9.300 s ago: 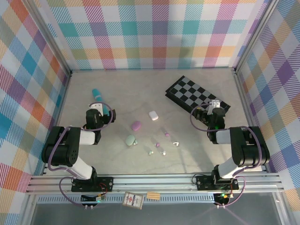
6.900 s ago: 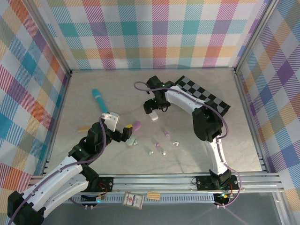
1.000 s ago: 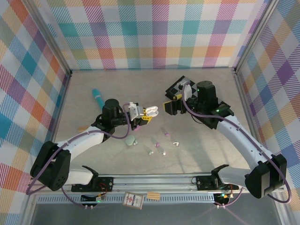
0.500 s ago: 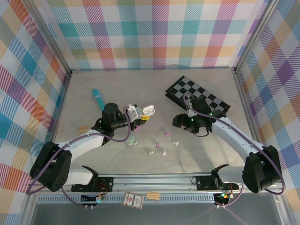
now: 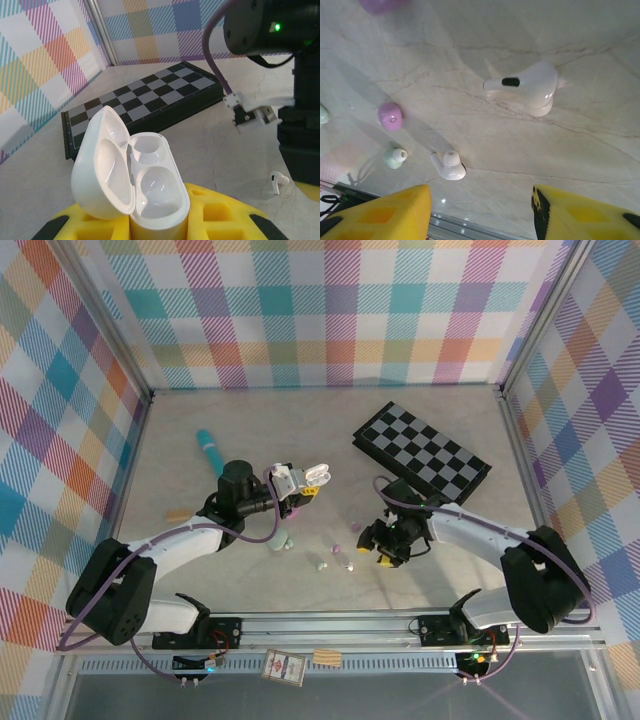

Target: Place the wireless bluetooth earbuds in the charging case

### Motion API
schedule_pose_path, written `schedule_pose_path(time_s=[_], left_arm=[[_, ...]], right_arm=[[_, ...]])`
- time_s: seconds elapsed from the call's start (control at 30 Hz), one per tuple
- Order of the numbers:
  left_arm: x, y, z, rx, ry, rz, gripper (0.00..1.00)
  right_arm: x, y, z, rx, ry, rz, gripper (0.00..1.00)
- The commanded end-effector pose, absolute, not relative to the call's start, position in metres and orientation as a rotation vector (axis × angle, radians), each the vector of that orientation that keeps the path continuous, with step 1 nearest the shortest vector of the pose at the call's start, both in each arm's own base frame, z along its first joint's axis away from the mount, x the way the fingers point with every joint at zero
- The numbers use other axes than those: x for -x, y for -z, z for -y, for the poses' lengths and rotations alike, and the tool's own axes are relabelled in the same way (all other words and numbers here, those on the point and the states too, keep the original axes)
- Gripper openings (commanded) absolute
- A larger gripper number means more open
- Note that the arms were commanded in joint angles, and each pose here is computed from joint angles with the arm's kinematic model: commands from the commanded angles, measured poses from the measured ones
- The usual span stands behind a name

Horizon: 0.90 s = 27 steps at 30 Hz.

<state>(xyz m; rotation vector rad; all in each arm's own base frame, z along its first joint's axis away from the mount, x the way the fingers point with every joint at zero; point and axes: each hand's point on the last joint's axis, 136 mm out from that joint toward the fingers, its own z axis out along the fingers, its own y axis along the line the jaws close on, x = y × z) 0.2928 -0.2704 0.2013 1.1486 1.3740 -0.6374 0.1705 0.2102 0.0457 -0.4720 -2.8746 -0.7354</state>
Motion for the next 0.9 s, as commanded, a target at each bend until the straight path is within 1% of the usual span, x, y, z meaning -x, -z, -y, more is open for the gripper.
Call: schedule_pose_path(time_s=[0.0, 0.07, 0.37, 0.67, 0.87], left_arm=[[-0.296, -0.206, 0.267, -1.133, 0.62, -1.336, 0.11], [-0.295, -0.207, 0.266, -1.134, 0.621, -1.333, 0.11], [-0.29, -0.208, 0.264, -1.136, 0.628, -1.335, 0.1], [-0.286, -0.206, 0.262, -1.138, 0.629, -1.344, 0.1], [-0.287, -0.205, 0.262, -1.139, 0.633, -1.349, 0.1]], right_arm=[[-0.176, -0.049, -0.206, 0.533, 0.69, 2.897, 0.5], [-0.18, -0.046, -0.203, 0.555, 0.684, 2.907, 0.48], [-0.202, -0.033, -0.2, 0.611, 0.65, 2.944, 0.43], [-0.219, -0.03, -0.199, 0.598, 0.646, 2.962, 0.42], [-0.229, -0.027, -0.198, 0.58, 0.641, 2.977, 0.38]])
